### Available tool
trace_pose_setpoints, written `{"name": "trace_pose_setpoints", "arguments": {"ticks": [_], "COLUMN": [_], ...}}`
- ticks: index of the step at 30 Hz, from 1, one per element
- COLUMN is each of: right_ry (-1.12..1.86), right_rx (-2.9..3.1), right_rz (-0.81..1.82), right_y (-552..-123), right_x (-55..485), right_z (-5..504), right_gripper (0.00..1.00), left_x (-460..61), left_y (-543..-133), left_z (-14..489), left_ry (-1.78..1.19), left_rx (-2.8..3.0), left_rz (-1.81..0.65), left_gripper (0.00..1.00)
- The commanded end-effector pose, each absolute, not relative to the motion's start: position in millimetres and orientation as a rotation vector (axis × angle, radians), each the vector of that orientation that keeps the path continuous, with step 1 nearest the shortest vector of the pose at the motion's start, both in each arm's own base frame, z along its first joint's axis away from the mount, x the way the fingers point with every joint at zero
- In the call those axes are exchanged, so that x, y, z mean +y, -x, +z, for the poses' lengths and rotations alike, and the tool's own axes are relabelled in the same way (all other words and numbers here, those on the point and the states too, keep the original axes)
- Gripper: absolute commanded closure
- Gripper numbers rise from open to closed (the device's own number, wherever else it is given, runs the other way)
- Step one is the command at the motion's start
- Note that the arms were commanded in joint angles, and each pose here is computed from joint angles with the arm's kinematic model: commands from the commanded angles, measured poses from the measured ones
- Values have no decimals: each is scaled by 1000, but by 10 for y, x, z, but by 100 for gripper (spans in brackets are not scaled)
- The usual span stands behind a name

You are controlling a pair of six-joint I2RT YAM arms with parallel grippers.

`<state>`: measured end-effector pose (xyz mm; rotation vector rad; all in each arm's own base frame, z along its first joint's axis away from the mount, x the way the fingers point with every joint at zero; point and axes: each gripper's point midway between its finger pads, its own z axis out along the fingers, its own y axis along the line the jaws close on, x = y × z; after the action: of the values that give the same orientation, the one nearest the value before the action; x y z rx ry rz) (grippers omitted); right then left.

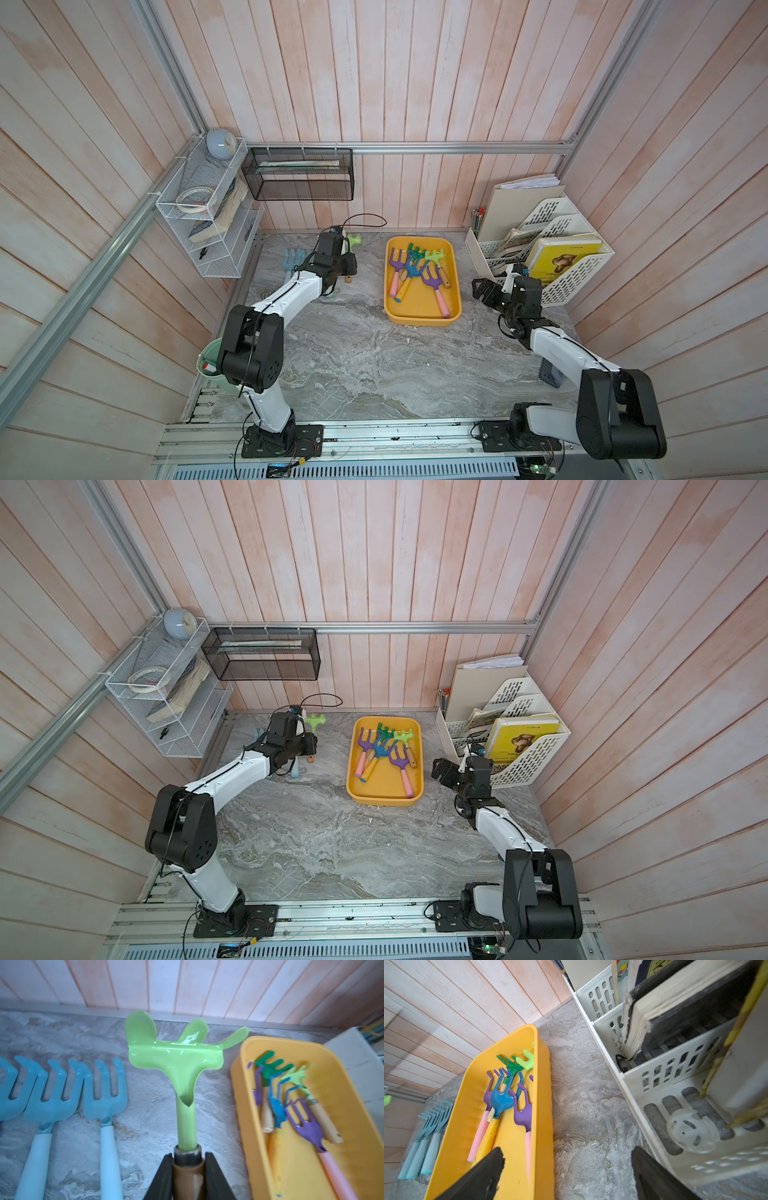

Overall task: Take the hand rake out of the storage box
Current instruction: Pick up the rake from the storage box, then place the rake at the center of the board.

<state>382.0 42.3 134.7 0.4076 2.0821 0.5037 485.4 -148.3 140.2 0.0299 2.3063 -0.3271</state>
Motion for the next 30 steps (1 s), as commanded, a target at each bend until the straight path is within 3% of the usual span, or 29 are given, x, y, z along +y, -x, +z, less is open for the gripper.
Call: {"name": "trace_pose_setpoints", "arguments": {"ticks": [1, 11, 30], "right_ry": [-404, -401, -403], "right_rx": [2069, 2073, 2075], "right_rz": [499, 500, 501], "right_y": [-3805, -3812, -3818], "right_x": [404, 409, 405], "right_z": [1370, 1355, 1345], "right_gripper": [2, 2, 2], "left_x": [-1671, -1614, -1408], "left_y": [-4895, -5098, -5394], "left_z": [1121, 488, 217], "left_ry": [-49, 32, 102], "left_rx": [2348, 2479, 2529], "left_rz": [-414, -394, -328], "left_gripper": [90, 88, 78]}}
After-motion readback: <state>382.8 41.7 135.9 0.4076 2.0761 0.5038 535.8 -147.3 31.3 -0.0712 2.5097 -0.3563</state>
